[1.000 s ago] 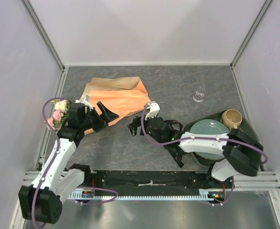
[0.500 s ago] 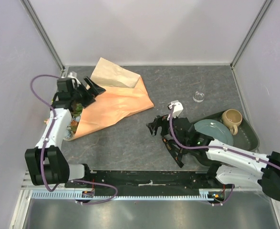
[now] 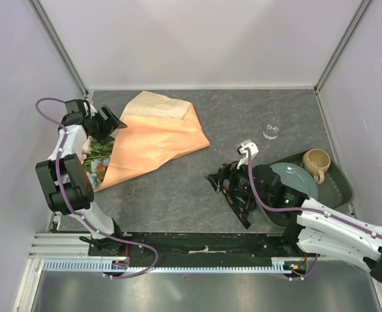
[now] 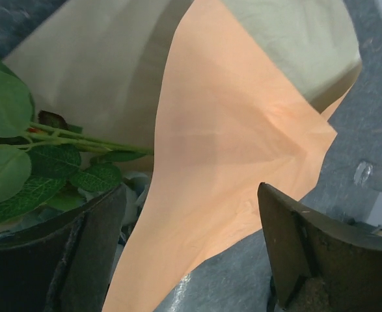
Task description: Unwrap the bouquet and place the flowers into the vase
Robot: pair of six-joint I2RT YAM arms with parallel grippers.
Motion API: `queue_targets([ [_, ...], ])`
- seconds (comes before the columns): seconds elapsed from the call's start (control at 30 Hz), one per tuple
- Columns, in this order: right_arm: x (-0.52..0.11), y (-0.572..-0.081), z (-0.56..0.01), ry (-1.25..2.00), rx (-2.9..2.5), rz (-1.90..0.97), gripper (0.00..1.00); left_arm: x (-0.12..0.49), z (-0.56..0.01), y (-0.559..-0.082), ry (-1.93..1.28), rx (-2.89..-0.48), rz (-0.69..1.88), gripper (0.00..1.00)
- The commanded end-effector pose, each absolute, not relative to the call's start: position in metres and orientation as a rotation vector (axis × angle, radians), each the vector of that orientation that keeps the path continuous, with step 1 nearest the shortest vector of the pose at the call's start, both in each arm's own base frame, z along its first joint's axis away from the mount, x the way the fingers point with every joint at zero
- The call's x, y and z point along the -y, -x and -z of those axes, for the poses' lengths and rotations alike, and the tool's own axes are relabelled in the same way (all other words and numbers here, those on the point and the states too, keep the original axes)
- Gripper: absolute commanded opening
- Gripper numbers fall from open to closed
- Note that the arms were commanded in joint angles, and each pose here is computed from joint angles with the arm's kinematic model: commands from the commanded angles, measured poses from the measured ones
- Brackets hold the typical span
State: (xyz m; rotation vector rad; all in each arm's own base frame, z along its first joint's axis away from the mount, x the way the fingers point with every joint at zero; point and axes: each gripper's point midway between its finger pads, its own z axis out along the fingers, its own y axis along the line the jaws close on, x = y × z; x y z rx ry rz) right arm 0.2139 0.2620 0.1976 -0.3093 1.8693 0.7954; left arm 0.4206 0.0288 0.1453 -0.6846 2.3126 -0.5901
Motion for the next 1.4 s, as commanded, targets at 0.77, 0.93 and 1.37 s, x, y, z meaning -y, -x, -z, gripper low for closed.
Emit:
queue_targets([
  [0.77,-0.225,-0.216,-0.217,0.335,-1.829,-0.627,0.98,0.086,-0.192,-0.297,0.298,-2.061,1.329,0.93],
  [0.93,-0.226,-0.222,-0.225,0.314,-1.824,-0.613,0.98,0.092,-0.184,-0.272,0.366,-2.072,1.31,0.89],
  [1.37,-0.228,-0.245,-0.247,0.298,-1.832,-0.528,0.98,0.114,-0.205,-0.206,0.303,-1.93,1.336,0.97],
])
